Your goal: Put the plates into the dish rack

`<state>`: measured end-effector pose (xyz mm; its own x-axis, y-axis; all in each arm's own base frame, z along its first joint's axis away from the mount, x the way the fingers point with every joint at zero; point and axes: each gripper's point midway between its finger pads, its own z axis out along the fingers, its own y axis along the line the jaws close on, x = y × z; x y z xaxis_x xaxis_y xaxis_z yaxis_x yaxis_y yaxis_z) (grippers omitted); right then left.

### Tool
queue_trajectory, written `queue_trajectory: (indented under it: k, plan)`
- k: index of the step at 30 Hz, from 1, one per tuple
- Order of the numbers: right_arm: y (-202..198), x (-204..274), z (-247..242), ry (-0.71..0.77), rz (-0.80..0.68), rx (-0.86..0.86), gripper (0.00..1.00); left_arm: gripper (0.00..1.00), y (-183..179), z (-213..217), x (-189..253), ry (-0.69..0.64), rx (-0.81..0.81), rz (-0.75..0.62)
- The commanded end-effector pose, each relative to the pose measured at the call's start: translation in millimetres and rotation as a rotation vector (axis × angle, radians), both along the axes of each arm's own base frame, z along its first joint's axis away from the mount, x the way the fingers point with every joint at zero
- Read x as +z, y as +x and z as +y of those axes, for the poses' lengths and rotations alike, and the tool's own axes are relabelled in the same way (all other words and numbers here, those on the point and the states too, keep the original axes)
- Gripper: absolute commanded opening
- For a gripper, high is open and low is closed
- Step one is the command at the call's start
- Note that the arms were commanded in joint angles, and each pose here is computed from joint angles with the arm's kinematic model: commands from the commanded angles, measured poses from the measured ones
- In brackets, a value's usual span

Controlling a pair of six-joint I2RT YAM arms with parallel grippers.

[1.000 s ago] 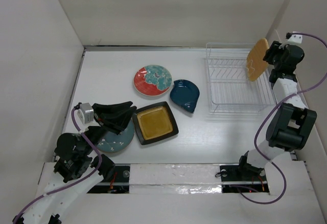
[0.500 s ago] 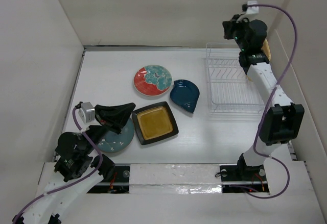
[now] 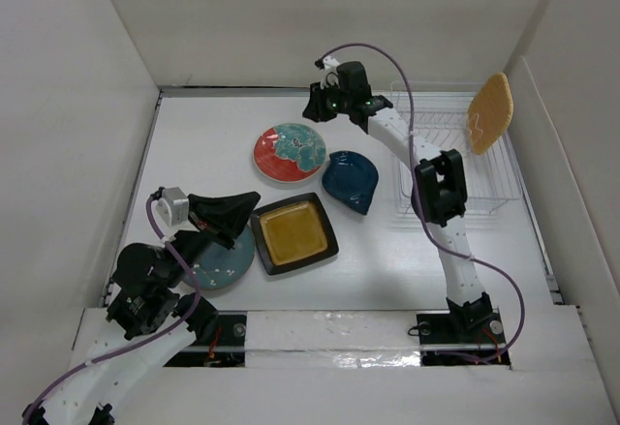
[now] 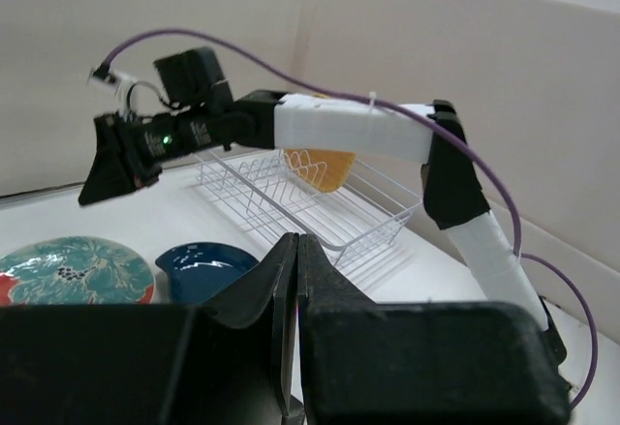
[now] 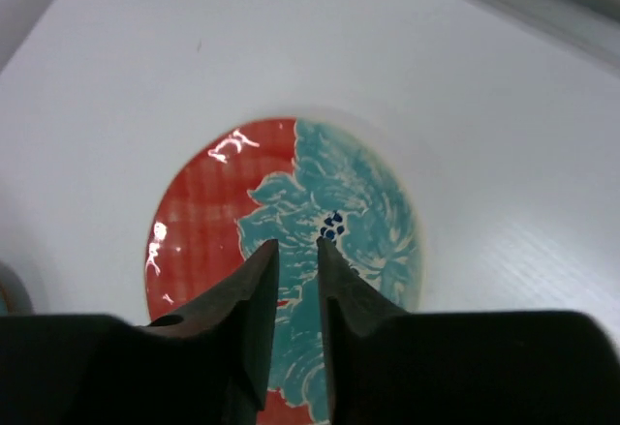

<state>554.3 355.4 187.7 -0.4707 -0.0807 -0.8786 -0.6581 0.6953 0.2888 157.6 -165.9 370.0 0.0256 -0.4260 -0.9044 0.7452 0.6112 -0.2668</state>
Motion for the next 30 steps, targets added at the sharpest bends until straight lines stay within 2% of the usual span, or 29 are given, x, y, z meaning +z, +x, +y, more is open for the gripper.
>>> queue_trajectory:
  k: [1, 3, 6, 18, 24, 30]
  plan:
    - [-5.0, 0.7, 11.2, 0.037, 0.057, 0.043, 0.31, 0.0, -0.4, 1.6, 15.7, -0.011, 0.009, -0.039]
    - [-1.1, -14.3, 11.4, 0.028, 0.069, 0.032, 0.37, 0.0, 1.8, 2.0, 14.8, -0.009, 0.019, -0.035]
    - [8.8, -28.4, 0.6, 0.033, 0.096, -0.002, 0.41, 0.0, 5.6, -0.7, 10.5, 0.004, 0.02, -0.018]
    - [14.2, -85.2, -24.9, -0.006, 0.172, -0.087, 0.52, 0.01, 13.0, -6.2, 3.2, 0.03, 0.022, 0.004]
    - [3.0, -119.6, -20.0, -0.006, 0.249, -0.045, 0.55, 0.04, 14.0, -10.8, 1.5, 0.04, 0.006, 0.009]
    - [-9.5, -129.5, -6.2, 0.012, 0.293, 0.026, 0.54, 0.06, 13.6, -11.1, 1.8, 0.04, 0.003, 0.007]
